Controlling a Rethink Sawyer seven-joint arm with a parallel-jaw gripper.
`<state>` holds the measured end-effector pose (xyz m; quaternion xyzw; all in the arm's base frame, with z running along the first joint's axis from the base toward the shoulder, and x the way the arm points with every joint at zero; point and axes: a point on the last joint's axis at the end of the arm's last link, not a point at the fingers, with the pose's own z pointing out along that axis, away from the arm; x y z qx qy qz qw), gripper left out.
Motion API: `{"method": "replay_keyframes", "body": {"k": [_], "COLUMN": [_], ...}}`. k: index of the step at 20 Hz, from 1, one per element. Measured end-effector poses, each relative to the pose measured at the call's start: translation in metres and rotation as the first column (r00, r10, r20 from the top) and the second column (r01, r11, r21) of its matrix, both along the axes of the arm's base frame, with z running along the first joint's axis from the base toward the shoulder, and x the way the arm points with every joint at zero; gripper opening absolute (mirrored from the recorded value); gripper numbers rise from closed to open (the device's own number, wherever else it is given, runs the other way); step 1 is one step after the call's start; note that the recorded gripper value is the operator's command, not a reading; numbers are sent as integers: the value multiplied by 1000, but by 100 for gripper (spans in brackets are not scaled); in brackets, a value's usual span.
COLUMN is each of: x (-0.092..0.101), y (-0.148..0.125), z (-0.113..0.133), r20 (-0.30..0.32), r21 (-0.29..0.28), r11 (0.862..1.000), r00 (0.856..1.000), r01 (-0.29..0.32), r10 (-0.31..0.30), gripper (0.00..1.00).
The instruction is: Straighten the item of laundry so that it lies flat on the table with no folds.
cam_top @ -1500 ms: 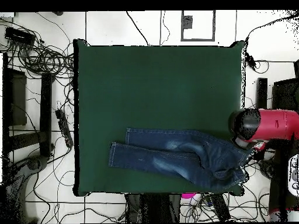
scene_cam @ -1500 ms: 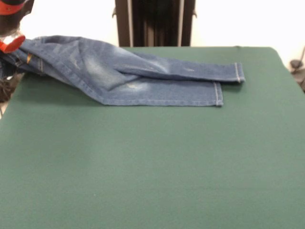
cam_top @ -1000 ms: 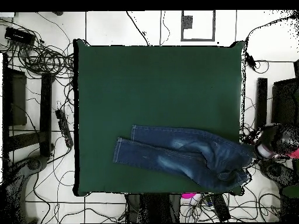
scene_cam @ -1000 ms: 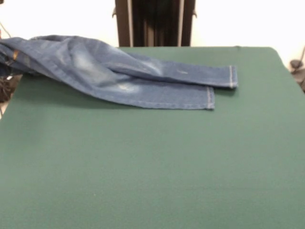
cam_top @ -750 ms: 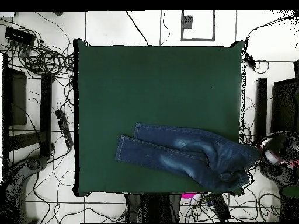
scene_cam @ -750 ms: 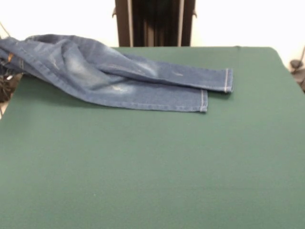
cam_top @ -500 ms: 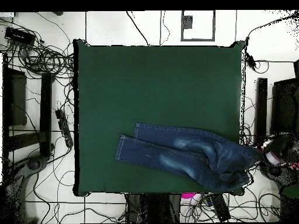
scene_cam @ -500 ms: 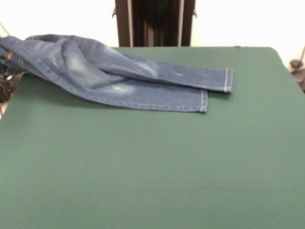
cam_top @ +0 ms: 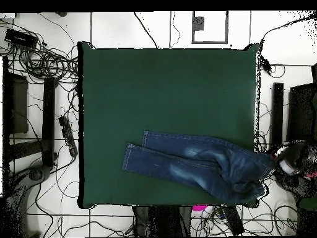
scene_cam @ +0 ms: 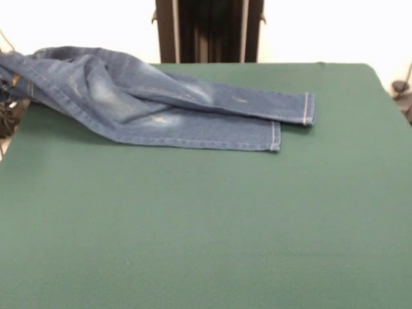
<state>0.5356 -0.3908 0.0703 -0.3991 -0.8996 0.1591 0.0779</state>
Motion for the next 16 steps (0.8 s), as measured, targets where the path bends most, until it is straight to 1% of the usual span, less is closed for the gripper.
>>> {"method": "replay_keyframes", "body": {"k": [5, 11, 16], "x": [1, 2, 6], "y": [3, 8, 9], "z": [-5, -8, -9], "r20": [33, 48, 77], "r21": [-4, -4, -13], "r11": [1000, 999, 999], "r00": [999, 998, 996], "r01": [-19, -33, -47], "r10": [19, 33, 48], "gripper": [100, 100, 100]}}
